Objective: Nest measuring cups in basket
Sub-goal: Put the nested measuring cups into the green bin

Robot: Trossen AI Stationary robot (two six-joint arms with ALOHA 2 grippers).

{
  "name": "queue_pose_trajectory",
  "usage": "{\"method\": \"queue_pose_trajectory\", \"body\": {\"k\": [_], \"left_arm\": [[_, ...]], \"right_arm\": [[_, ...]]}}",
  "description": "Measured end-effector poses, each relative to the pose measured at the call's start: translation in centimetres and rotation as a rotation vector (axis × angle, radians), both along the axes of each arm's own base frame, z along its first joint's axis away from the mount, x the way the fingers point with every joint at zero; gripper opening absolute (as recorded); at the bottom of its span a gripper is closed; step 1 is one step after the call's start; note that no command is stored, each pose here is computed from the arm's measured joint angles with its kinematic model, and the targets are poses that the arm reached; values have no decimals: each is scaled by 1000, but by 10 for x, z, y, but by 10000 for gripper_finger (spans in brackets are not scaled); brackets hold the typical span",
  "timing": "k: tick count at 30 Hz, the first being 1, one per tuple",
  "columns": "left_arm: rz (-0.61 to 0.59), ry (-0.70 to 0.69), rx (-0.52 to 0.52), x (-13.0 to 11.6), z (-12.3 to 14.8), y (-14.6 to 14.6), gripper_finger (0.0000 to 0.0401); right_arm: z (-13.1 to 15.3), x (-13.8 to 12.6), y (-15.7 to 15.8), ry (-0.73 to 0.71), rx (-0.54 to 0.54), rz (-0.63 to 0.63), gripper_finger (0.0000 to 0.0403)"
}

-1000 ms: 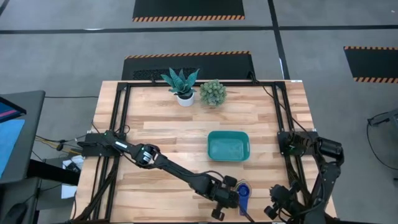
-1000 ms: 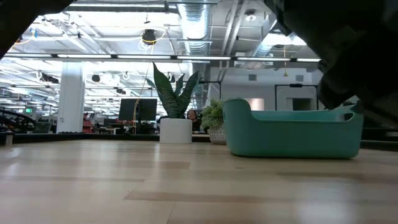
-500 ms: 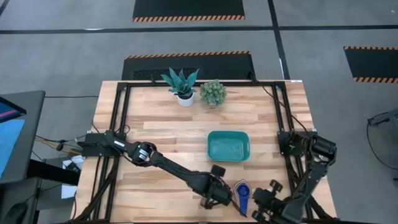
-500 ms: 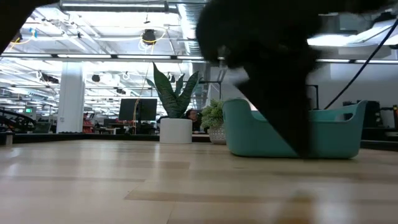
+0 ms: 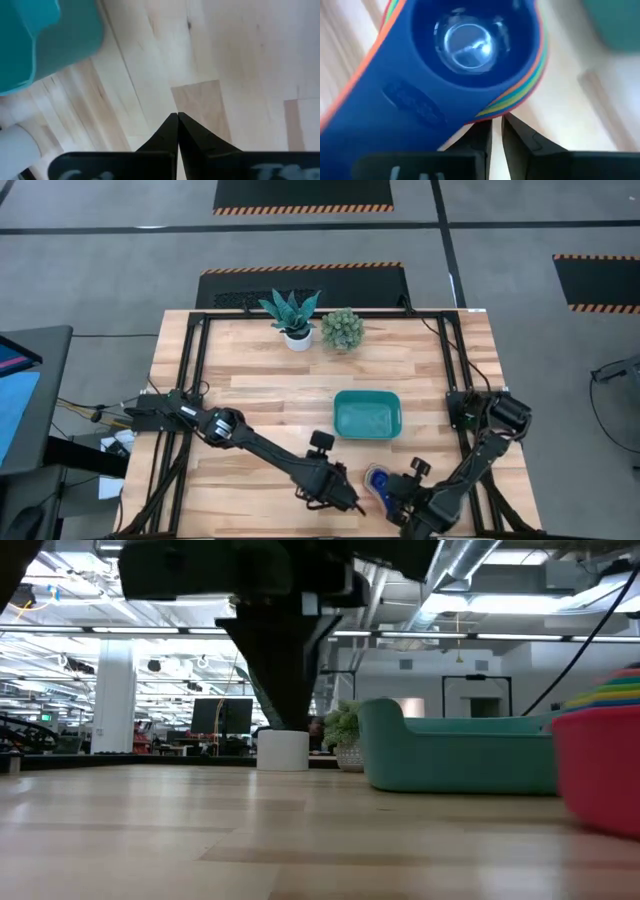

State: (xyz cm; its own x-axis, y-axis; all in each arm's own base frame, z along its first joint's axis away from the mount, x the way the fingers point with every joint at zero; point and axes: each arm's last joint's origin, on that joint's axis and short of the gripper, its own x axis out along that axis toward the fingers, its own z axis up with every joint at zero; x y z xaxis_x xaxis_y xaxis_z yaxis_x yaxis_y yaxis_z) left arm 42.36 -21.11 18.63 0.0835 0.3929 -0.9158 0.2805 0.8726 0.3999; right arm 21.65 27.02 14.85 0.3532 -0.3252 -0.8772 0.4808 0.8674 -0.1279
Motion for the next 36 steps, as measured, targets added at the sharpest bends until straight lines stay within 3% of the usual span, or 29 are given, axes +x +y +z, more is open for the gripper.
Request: {"method": "queue_pose_trajectory", "body": {"k": [7,14,19,24,27,30,33,36], "left_arm": [[4,5,16,-9,0,-12,0],[11,29,56,-19,-6,-16,0],[38,70,104,-42,-4,-6,0],[131,-5,186,-89,17,25,0],[178,-151,114,-119,19,44,0],[187,-302,4,-145,11,59,0],[225,-440,-85,-167,1,73,0],[303,-529,-153,-186,-7,85,0]], "right_arm": [[1,25,-18,-14,-56,27,66],[15,28,-38,-59,-198,1,66],[55,14,-36,-128,-144,19,66],[96,-5,-27,-272,-22,83,66],[108,-9,-19,-384,5,129,66],[112,0,-6,-461,-20,263,66],[108,17,11,-512,-138,431,63],[109,38,21,-482,-239,479,49]]}}
